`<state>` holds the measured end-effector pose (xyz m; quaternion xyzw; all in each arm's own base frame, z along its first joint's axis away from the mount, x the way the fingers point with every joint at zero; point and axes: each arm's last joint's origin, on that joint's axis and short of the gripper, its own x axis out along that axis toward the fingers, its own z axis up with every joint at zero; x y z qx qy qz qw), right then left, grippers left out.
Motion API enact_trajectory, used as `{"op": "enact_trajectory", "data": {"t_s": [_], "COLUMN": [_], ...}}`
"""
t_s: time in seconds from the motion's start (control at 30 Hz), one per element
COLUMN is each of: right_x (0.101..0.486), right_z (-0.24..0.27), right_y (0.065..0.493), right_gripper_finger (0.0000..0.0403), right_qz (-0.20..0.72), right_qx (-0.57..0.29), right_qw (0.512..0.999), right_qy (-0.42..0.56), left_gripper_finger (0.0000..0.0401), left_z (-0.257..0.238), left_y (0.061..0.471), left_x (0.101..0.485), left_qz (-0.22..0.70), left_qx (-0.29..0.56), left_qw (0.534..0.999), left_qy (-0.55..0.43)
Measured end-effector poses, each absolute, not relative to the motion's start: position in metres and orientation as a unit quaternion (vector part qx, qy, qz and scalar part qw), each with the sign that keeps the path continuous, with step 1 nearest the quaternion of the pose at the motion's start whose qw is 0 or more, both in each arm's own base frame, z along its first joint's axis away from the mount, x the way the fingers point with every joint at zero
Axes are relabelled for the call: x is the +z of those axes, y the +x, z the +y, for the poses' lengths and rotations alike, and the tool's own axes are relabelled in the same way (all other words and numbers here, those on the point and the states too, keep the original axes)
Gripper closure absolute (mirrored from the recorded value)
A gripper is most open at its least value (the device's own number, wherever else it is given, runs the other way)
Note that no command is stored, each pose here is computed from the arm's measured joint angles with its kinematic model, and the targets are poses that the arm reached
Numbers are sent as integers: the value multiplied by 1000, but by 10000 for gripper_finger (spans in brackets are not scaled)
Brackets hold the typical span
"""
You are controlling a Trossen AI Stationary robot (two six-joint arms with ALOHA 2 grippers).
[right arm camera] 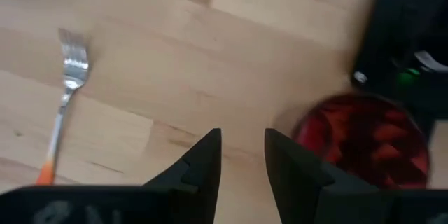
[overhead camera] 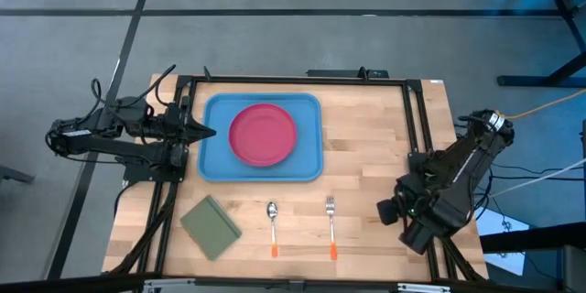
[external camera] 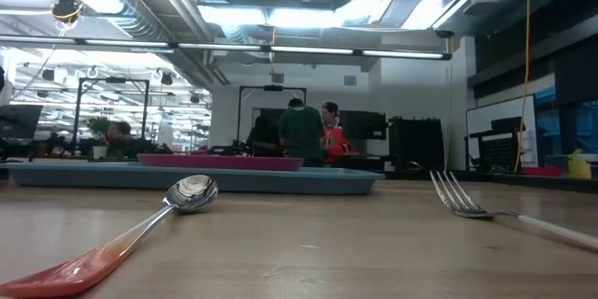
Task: Pick and place plate/cup/fork/spoon on tray
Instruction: Put the red cup into the blue tray at the top right of the pink plate
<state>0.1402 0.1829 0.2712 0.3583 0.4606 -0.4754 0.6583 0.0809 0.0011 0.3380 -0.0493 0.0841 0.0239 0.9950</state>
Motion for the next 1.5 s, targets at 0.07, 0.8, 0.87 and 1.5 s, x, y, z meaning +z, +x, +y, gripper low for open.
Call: {"op": "enact_trajectory", "data": {"t_s": [0.07,0.8,0.87,1.5], "right_x": [271,239,234,216], "right_z": [185,202,204,208], "right_y": [136,138,139,150], "right_gripper_finger": [289,289,289,292], "right_qz": [465,489,488,512], "right_qx": [-487,-545,-552,-560], "right_qw": [641,601,600,599], "right_qy": [369,321,311,255], "left_gripper_finger": [401,401,401,401], "left_z": [1,1,1,1], "left_y": [81,81,81,81], "left_x": [338,338,338,338], "left_qz": [84,84,84,84], "left_qx": [24,24,24,24], "left_qw": [995,995,995,995], "left_qy": [-49,-49,-49,-49]}}
